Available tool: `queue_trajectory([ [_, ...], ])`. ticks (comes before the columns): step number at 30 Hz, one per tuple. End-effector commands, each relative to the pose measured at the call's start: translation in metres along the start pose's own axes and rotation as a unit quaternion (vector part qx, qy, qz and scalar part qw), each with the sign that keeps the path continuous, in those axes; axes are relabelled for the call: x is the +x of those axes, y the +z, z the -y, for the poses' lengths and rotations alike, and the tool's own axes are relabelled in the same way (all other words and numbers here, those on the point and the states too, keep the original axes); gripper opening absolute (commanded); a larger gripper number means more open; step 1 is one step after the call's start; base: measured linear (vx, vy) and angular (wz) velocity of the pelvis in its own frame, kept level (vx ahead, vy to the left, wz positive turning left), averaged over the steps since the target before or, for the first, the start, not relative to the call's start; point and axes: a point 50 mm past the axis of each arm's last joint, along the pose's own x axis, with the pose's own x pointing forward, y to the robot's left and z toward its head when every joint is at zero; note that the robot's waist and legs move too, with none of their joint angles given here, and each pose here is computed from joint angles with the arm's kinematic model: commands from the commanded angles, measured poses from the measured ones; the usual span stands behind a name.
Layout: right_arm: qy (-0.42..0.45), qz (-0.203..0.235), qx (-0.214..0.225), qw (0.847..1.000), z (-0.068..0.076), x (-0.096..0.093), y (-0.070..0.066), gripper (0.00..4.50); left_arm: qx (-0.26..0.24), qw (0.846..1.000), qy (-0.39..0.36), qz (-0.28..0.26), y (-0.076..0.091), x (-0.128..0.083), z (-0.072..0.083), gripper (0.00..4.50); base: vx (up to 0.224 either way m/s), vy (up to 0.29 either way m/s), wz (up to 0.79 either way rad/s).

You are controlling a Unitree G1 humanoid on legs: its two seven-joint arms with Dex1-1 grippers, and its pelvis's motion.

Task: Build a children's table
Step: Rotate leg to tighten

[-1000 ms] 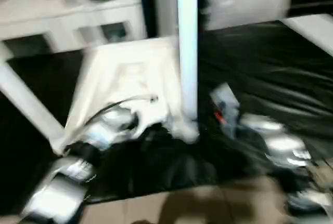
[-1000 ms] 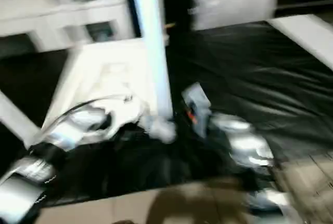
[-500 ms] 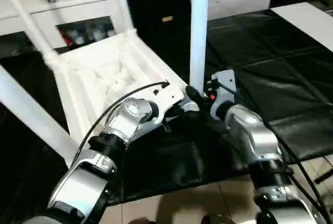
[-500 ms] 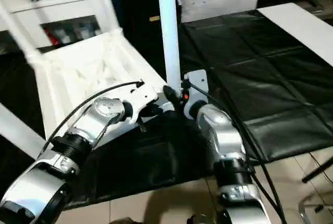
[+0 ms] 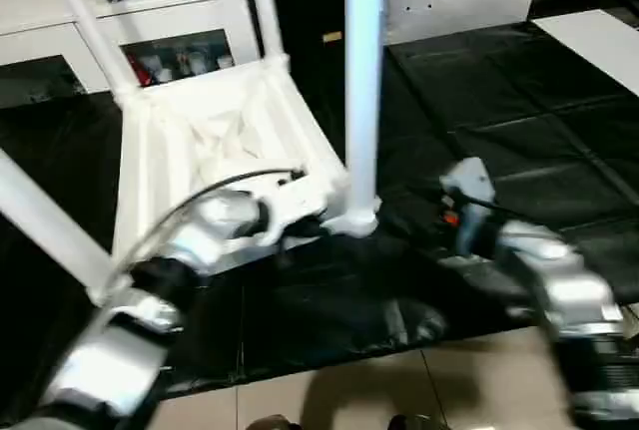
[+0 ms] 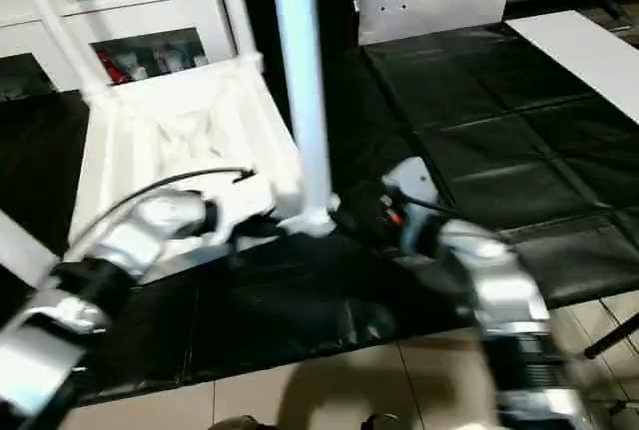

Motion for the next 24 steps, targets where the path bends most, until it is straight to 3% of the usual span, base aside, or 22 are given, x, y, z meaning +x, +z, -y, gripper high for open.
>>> queue_trajectory([
  [1,0.044,0.001,-0.012,0.999,-0.007,0.005,0.006,4.44,0.052,0.996,-0.064,-0.031,-0.002,0.002,0.010,0.00,0.000,0.000,0.00],
  [4,0.087,-0.014,-0.016,0.996,-0.007,0.004,0.007,4.44,0.067,0.990,-0.125,-0.014,-0.001,0.000,0.020,0.00,0.000,0.000,0.00],
  [10,0.171,-0.018,-0.021,0.985,-0.012,0.006,0.012,4.17,0.094,0.983,-0.156,0.001,0.004,0.000,0.026,0.00,0.000,0.000,0.00],
  [17,0.212,-0.026,-0.009,0.977,-0.017,0.014,0.012,3.36,0.100,0.981,-0.166,0.022,0.011,0.007,0.032,0.00,0.000,0.000,0.00],
  [24,0.217,-0.023,0.018,0.976,-0.017,0.020,0.007,2.85,0.102,0.980,-0.168,0.019,0.009,0.009,0.036,0.00,0.000,0.000,0.00],
])
